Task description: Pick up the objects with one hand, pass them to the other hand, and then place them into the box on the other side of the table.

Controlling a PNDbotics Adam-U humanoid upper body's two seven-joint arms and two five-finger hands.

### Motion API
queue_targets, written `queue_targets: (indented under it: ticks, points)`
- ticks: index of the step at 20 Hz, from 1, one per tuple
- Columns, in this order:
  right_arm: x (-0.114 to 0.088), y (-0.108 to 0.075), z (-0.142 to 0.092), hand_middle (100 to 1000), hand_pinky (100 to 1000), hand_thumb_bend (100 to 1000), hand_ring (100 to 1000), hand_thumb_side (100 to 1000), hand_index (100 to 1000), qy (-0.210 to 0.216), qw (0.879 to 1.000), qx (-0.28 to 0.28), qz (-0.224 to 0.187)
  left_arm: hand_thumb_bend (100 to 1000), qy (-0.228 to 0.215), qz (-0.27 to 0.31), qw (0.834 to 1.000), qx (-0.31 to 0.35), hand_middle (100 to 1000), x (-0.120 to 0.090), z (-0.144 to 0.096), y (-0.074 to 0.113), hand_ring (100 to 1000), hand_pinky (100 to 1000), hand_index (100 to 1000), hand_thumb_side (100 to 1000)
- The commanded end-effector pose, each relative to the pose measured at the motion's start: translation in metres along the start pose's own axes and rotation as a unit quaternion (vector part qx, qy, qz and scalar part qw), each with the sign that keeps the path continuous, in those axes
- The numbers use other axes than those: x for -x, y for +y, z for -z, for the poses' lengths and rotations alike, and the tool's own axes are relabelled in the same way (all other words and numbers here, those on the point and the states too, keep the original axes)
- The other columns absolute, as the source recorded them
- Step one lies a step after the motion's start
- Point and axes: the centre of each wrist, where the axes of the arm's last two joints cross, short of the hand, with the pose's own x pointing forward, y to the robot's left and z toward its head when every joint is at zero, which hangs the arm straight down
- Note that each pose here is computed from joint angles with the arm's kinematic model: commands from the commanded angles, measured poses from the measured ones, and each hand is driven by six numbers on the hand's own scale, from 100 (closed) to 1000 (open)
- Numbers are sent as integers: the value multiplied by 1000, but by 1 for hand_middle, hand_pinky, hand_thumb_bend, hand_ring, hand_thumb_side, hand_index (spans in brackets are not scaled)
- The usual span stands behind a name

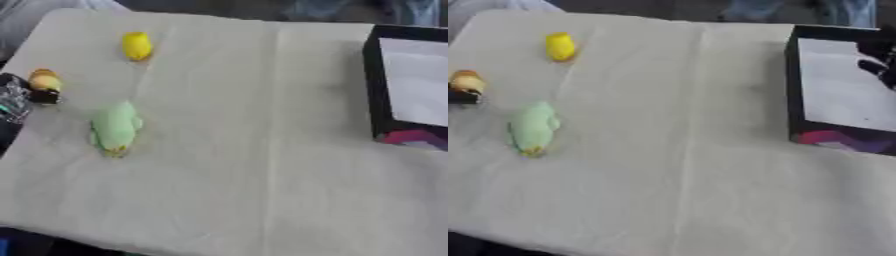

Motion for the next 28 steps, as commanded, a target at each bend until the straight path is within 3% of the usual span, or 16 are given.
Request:
queue_targets:
  ticks: [1,6,10,17,20,24,28]
  points:
    - [-8,-7,1,854,991,100,1000,523,1000,-1,1000,-4,-15,112,-8,-5,999,-34,591,-9,1,22,767,844,537,100]
    - [-8,-9,-1,853,991,100,1000,524,1000,0,1000,-2,-14,116,-59,4,997,-49,575,-28,-3,37,749,839,527,100]
    - [-11,-9,2,853,990,100,1000,524,1000,-7,1000,1,-10,114,-118,16,991,-56,565,-57,-13,54,742,836,521,100]
    - [-33,-12,28,855,986,100,1000,530,1000,-55,998,5,5,100,-250,42,965,-64,553,-88,-36,77,713,820,512,100]
    - [-50,-9,49,862,982,100,1000,526,1000,-90,996,-5,13,100,-337,48,935,-94,548,-97,-49,76,693,808,508,100]
    - [-78,0,86,882,977,100,1000,506,1000,-137,989,-45,17,100,-455,27,880,-138,539,-104,-72,56,665,790,503,100]
    - [-94,13,121,905,976,100,1000,476,1000,-153,982,-108,-8,100,-520,5,837,-170,534,-108,-96,29,649,784,500,100]
